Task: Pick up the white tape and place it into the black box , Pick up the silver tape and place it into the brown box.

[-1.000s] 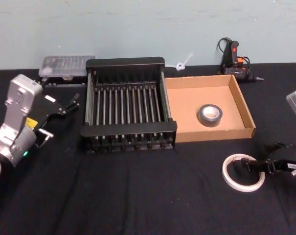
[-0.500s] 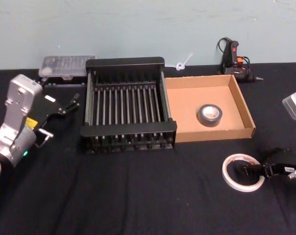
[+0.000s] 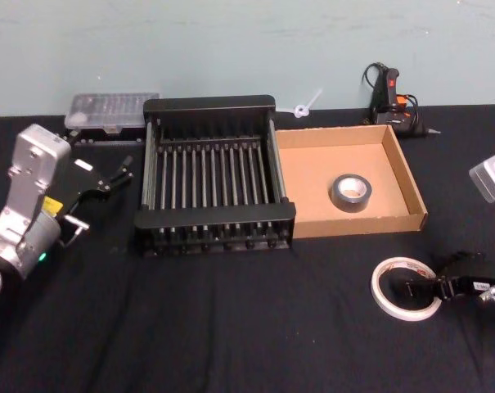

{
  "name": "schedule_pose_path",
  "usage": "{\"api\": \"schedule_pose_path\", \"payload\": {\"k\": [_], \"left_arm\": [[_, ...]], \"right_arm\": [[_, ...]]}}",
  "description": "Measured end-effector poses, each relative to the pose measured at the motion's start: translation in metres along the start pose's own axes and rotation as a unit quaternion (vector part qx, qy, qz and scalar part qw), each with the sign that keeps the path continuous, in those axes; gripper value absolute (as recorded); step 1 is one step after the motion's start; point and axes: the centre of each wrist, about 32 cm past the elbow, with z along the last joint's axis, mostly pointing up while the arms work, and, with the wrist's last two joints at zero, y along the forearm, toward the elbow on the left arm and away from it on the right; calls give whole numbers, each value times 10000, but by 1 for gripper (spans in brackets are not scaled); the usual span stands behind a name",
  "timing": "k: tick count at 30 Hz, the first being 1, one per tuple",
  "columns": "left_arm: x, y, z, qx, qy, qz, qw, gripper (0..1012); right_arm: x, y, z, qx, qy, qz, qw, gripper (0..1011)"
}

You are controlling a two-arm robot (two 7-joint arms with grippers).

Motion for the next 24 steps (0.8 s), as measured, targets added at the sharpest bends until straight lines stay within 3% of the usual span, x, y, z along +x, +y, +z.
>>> {"api": "schedule_pose_path", "payload": {"k": [24], "left_arm": [[0,0,0,0,0,0,10000,1001]], "right_arm": [[10,23,4,-36,18,38,10000,1002]]}}
